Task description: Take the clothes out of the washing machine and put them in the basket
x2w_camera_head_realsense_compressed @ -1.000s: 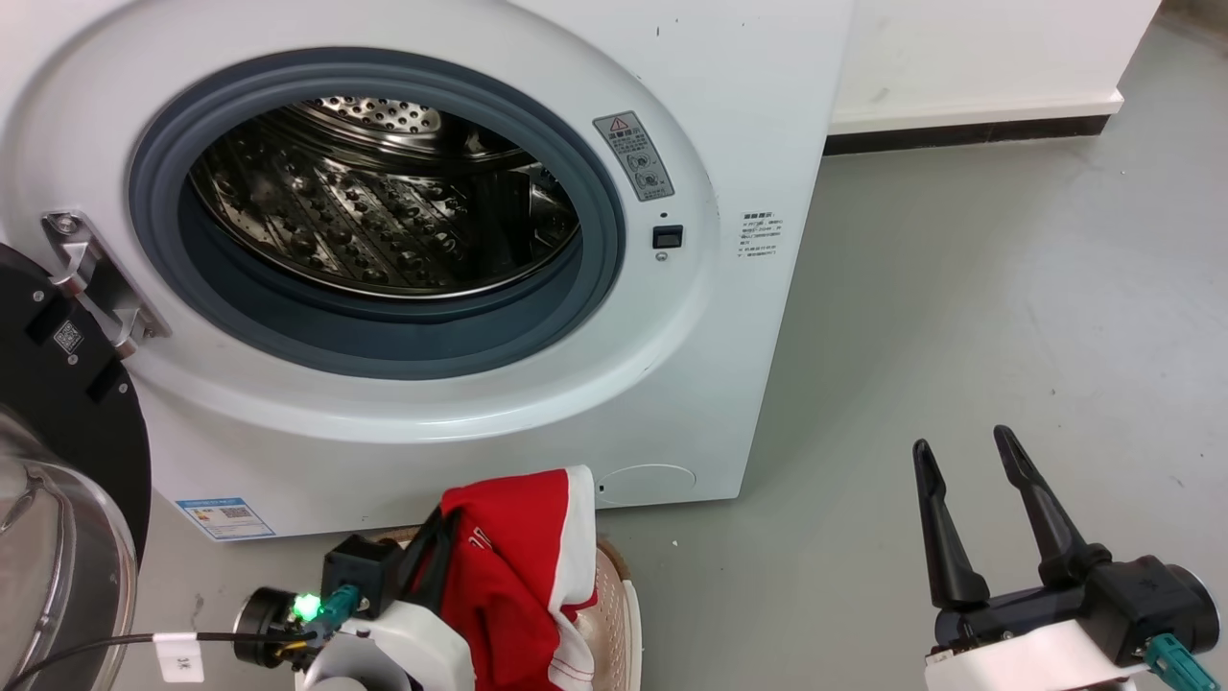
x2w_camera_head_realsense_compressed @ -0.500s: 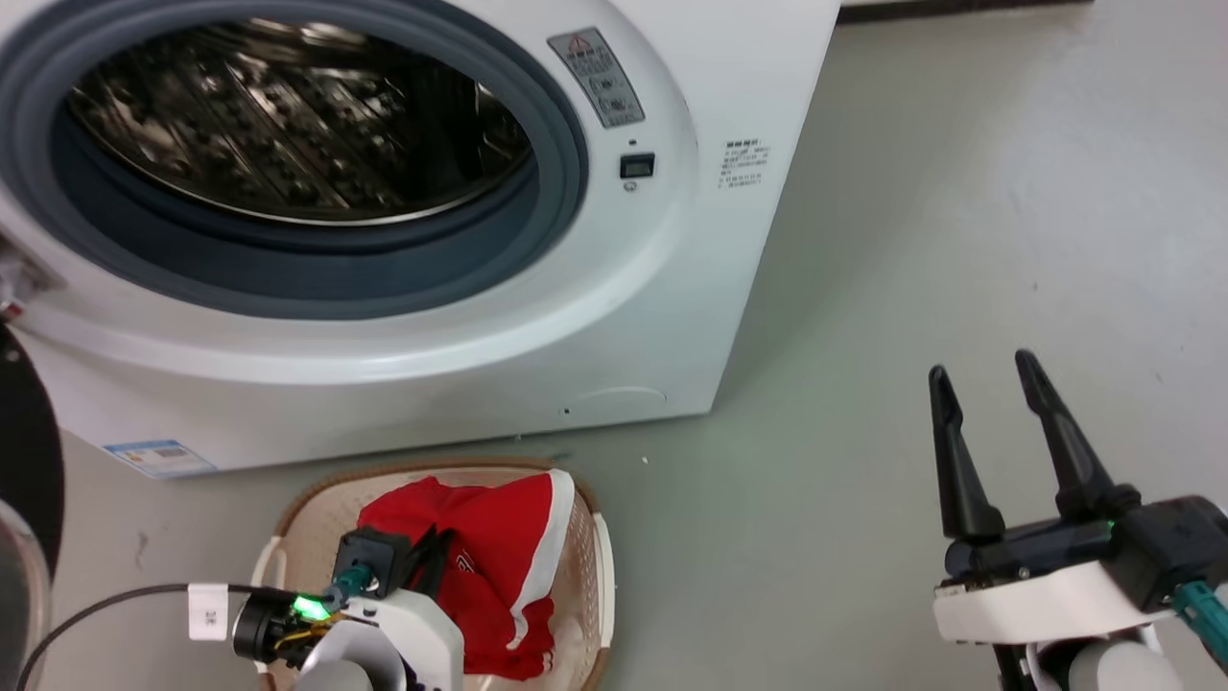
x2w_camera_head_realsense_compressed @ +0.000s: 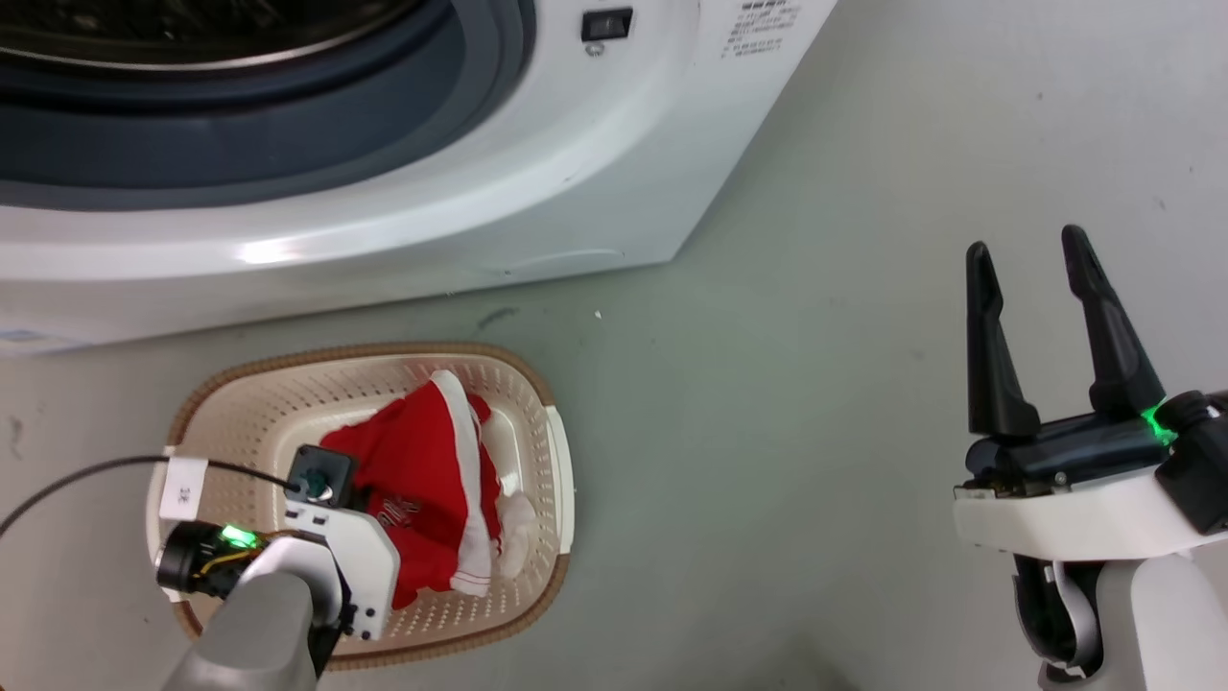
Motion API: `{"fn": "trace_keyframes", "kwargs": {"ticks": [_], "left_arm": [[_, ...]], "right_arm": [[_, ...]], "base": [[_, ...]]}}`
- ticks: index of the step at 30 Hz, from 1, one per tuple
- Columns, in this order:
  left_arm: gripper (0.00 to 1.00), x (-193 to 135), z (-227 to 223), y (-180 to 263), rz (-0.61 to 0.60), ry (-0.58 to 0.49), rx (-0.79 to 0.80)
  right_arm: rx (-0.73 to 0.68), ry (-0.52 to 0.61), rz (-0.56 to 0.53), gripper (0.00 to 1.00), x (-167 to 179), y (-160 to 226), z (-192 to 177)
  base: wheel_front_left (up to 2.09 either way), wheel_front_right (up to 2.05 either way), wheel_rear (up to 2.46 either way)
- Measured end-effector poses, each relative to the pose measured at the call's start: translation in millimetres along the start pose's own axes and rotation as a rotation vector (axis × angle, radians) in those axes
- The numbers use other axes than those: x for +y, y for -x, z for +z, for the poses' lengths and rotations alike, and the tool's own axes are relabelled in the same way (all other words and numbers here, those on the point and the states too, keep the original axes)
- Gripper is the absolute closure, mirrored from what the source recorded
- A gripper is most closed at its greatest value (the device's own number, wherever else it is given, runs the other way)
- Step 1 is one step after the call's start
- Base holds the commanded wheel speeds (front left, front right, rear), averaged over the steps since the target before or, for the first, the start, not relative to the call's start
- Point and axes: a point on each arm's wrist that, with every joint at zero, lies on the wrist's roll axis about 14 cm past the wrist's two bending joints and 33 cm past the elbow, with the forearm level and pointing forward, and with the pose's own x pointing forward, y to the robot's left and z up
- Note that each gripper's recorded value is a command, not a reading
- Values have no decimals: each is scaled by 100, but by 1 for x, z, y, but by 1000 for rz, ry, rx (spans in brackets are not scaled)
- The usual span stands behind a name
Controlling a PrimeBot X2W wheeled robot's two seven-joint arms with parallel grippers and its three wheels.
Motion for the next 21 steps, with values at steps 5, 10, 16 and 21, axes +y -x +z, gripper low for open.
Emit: {"fn": "trace_keyframes", "kwargs": {"ticks": [5,10,16,21], "left_arm": [[100,4,-24,-25,-11,-50,121],[100,2,-56,-45,-30,-80,263],[0,-1,-56,-47,-38,-98,276],[0,-4,-44,-37,-29,-94,224]], "right_arm": [[43,12,-25,0,-11,-10,-22],[96,23,-31,0,-16,-21,-50],[98,24,-31,0,-16,-22,-51],[81,22,-23,0,-12,-18,-41]], "base": [[0,0,0],[0,0,0],[0,0,0],[0,0,0]]}}
